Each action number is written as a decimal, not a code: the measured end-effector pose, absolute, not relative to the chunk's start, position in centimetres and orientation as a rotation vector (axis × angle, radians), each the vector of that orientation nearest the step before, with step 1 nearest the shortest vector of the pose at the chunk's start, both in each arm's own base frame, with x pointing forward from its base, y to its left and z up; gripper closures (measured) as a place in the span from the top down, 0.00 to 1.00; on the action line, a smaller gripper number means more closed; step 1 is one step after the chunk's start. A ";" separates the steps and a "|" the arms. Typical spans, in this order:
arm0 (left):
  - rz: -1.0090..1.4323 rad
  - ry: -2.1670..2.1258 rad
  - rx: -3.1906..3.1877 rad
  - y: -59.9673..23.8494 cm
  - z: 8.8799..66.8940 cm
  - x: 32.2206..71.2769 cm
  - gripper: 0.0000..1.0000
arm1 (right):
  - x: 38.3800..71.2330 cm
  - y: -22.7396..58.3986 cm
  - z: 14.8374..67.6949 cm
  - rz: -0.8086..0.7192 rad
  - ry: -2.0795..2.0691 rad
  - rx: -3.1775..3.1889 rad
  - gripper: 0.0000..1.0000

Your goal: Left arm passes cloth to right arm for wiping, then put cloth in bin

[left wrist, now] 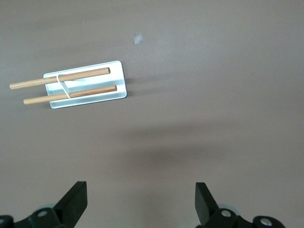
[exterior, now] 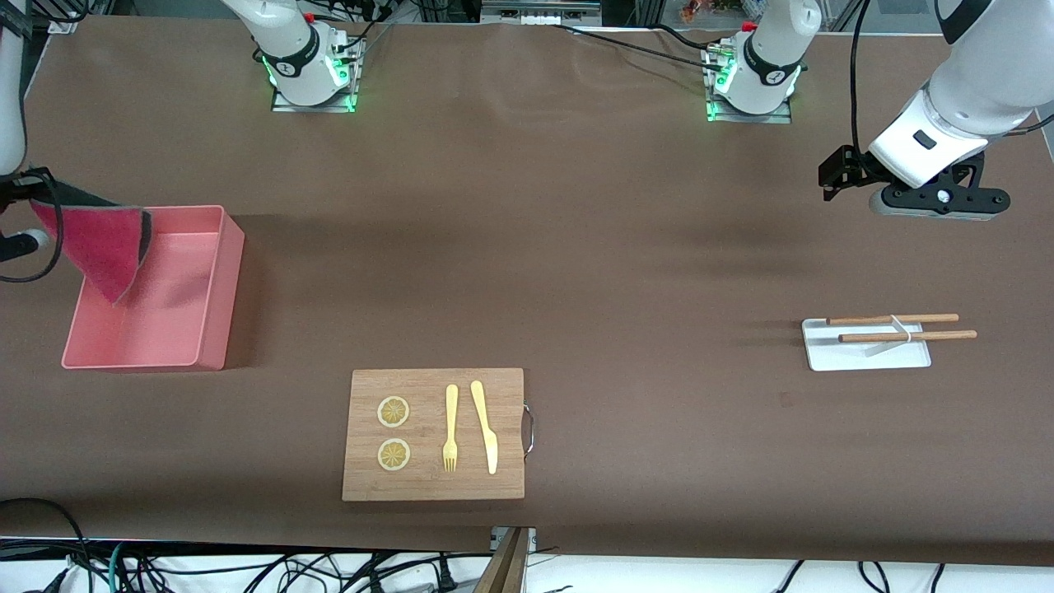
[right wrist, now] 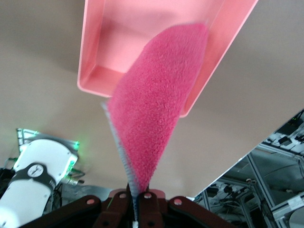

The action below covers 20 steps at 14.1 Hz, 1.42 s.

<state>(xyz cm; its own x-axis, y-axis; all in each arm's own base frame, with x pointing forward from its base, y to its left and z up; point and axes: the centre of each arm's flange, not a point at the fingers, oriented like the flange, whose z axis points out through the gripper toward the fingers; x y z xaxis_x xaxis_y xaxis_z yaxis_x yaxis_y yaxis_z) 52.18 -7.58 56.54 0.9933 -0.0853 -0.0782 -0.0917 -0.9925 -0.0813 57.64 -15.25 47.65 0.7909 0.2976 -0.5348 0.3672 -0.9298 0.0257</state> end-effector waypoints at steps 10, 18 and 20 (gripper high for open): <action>0.044 0.058 -3.073 -5.3 59.0 54.0 1.00 | 61.3 -12.2 45.8 -0.447 0.563 3.044 0.81; -0.051 -0.075 -3.189 -2.2 60.5 55.3 1.00 | 56.1 -4.7 56.3 -0.192 0.197 3.120 1.00; -0.051 -0.075 -3.189 -2.2 60.5 55.3 1.00 | 54.0 -2.0 58.5 -0.156 0.167 3.114 1.00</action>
<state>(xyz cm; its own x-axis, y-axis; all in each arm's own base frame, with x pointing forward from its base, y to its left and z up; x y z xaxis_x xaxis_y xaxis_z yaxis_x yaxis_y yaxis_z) 55.32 -2.24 60.49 0.9984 0.0475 0.0310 0.0460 -0.9977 0.0495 54.02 -2.00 58.49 0.9893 0.1057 -0.1006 0.1077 -0.9941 0.0143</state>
